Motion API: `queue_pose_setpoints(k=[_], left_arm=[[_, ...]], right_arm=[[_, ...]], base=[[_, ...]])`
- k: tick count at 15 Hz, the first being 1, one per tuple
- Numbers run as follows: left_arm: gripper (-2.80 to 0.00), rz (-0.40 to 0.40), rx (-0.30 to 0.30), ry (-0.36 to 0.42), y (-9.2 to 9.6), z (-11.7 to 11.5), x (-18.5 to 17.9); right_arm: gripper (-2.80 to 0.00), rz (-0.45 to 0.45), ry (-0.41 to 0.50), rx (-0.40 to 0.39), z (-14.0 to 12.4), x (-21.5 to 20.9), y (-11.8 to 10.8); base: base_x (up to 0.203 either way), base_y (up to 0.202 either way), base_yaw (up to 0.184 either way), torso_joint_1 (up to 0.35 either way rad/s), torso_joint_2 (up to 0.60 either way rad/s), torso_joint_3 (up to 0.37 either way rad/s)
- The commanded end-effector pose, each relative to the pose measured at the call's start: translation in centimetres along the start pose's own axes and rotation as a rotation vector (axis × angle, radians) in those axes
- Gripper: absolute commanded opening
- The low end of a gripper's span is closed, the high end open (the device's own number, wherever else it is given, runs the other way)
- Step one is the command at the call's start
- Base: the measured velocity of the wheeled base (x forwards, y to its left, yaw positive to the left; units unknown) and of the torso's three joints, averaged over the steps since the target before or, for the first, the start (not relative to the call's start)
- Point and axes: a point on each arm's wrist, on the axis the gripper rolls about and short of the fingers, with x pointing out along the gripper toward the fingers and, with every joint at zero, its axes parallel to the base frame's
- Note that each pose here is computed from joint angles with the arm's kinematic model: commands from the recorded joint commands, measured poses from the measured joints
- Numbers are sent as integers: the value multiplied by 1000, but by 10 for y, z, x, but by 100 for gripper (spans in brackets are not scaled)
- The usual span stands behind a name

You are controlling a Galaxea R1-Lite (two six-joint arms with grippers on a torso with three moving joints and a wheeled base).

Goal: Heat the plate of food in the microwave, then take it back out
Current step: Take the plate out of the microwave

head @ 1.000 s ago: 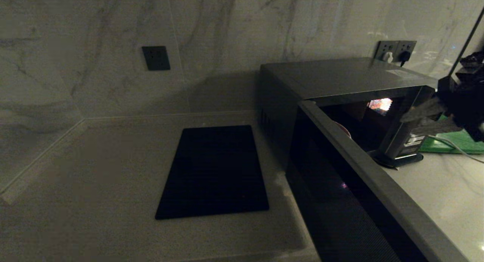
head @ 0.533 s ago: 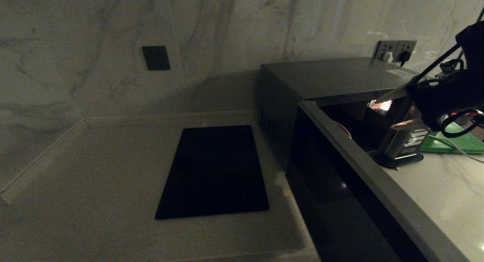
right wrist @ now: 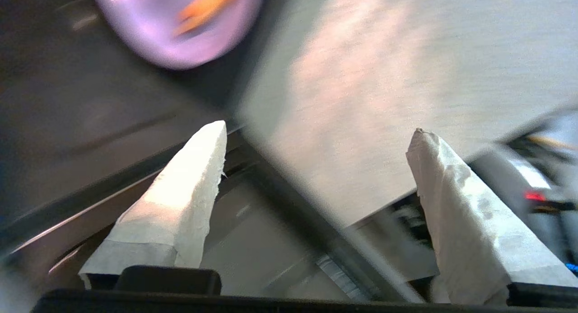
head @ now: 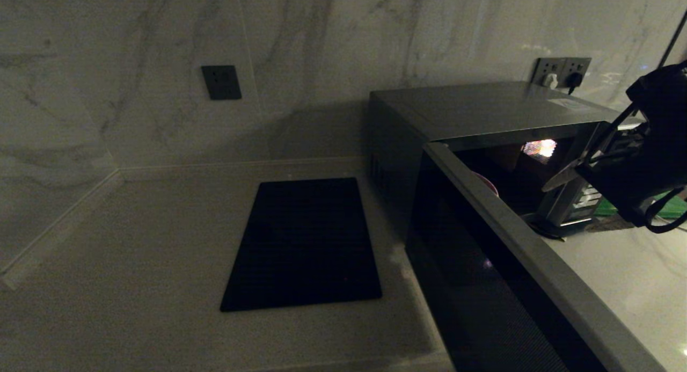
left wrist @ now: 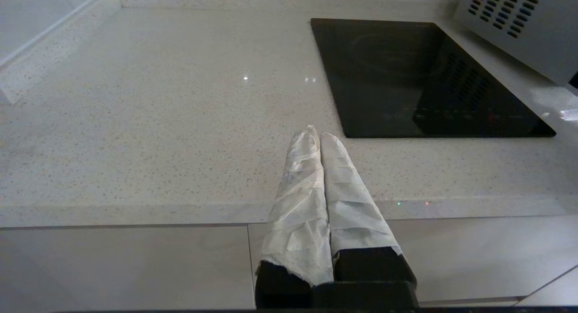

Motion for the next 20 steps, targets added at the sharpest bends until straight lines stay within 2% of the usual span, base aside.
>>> queue_pose_setpoints(k=[1,5,8,11,13,20], left_arm=[[-280,0,-1,1,0,0,0],[-280,2,-1,1,0,0,0],[-280,0,0,1,0,0,0],[-280,0,0,1,0,0,0],[-280,0,-1,1,0,0,0],[-280,0,-1,1,0,0,0]], right_arm=[[0,-47,-25,69,-7,13,7],[0,-41,-87,224,3,65,32],[0,-68,-79,302,5,104,35],[0,-49,-51,312,7,111,37],[0,0,-17,310,10,115,41],[0,4,2,313,15,135,38]], base=[[0,0,0,0,0,0],[0,0,0,0,0,0],[0,0,0,0,0,0],[0,0,0,0,0,0],[0,0,0,0,0,0],[0,0,0,0,0,0]])
